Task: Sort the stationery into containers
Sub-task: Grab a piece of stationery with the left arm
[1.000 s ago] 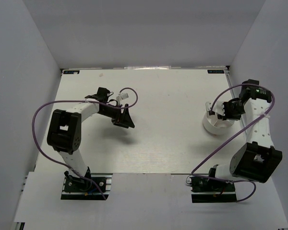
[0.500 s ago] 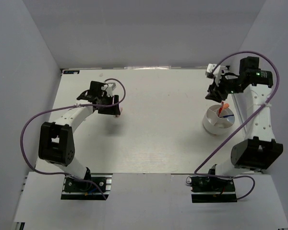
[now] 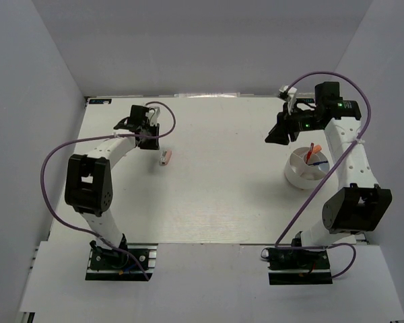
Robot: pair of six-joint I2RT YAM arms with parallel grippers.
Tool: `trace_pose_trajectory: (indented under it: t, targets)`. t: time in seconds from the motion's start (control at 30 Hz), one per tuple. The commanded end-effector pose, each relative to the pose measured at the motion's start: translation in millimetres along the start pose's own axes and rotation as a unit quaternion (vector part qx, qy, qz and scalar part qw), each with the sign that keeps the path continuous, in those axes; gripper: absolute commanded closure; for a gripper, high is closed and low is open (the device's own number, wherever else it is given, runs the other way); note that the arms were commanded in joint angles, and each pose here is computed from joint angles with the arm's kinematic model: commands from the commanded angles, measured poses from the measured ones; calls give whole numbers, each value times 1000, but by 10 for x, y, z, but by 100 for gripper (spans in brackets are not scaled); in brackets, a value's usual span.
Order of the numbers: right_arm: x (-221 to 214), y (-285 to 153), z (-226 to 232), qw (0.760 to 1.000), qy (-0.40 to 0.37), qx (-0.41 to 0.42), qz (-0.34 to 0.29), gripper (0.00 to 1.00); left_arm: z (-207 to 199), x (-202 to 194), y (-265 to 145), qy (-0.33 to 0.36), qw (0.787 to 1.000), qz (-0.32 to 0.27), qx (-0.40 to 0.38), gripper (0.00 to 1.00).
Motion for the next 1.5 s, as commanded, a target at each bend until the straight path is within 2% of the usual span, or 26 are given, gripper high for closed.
trace_pose_trajectory:
  t: [0.0,0.1,0.27,0.93,1.0,1.17,1.3,1.33,1.37,1.47]
  targets:
    - [87,-54,124,1000,-6,1,-24,53,-13,173,67,-3,1000,-15,2,65]
    - [92,23,181,1000,-10,11,-16,53,4,181,145,-10,1000,-4,-6,64]
    - [85,66,198,1000,-6,17,-13,53,-35,217,203,-18,1000,2,-21,53]
    - [130,232,189,999,-6,38,-10,53,-56,-46,366,-8,999,47,-23,55]
    - [133,234,191,999,-8,37,-10,53,-45,-92,370,-9,998,54,-20,58]
    - [174,276,216,999,0,47,-24,56,-9,-176,358,-21,998,60,-23,79]
    - [162,429,249,992,83,27,-89,56,-79,-204,238,-36,996,56,-52,97]
    - [294,392,243,989,87,16,-115,55,-84,-200,238,-41,996,55,-52,98]
    - [197,492,262,985,124,18,-116,53,-140,-186,134,-45,995,48,-76,100]
    - [291,651,252,963,222,24,-150,51,-271,-154,-128,-61,989,22,-131,100]
Point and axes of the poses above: each gripper's point midway between its finger pads, its own y axis out along the fingers, its own z axis along the line the jaws close on, x = y × z, the point moved 8 cm from there along -y, back along the fingers, and after that the axes turned 5 degrees about -y, right-handed, at the moved point
